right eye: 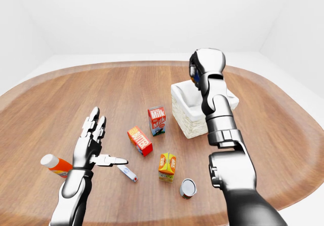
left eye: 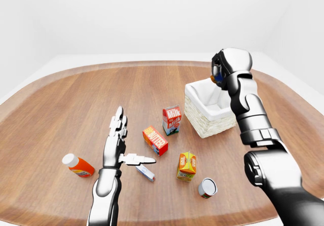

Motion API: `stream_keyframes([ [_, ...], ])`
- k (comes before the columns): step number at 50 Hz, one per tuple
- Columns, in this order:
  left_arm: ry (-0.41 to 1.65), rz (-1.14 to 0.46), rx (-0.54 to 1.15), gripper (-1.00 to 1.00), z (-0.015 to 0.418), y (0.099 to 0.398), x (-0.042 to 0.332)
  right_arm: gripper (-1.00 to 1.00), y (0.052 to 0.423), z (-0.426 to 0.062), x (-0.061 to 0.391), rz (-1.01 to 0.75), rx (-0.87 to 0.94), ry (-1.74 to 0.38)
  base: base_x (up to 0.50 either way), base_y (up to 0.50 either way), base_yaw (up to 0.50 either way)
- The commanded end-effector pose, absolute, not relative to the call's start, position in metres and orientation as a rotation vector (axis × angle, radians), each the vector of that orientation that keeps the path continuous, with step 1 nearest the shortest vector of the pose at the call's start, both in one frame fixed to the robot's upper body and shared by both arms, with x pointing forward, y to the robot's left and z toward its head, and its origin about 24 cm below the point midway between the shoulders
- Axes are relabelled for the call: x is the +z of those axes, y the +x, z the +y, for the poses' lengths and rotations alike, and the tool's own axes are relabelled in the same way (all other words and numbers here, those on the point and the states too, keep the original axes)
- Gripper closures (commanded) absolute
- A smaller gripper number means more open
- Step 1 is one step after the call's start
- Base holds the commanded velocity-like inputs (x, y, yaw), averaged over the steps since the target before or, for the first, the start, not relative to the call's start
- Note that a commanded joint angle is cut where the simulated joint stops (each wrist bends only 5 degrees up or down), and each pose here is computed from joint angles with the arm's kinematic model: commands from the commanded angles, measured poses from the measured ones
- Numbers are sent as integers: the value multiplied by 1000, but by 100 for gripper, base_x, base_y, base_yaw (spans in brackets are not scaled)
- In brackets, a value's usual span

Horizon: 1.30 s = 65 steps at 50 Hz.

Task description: Pick up the alphabet soup and the tomato sauce, and put them in the basket.

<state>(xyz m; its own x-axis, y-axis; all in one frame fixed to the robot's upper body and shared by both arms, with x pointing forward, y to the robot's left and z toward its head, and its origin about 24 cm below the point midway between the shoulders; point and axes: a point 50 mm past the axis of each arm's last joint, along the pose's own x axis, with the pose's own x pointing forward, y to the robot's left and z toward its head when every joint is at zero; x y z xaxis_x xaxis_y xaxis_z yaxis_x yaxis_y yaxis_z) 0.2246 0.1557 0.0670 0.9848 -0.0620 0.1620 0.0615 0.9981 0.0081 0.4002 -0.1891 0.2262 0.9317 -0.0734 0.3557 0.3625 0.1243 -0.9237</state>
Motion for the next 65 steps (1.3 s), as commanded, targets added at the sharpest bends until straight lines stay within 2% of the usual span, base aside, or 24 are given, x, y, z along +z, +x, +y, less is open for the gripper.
stream_keyframes([
  [1,0,-172,-57,-100,156,226,69,100,411,-196,233,-220,-358,-1403,0,0,0],
  [9,-1,-171,-58,-100,156,225,69,100,420,-198,227,-150,-348,-1341,0,0,0],
  [65,-2,-165,-56,-100,156,227,67,100,430,-183,212,-37,-226,-1596,0,0,0],
])
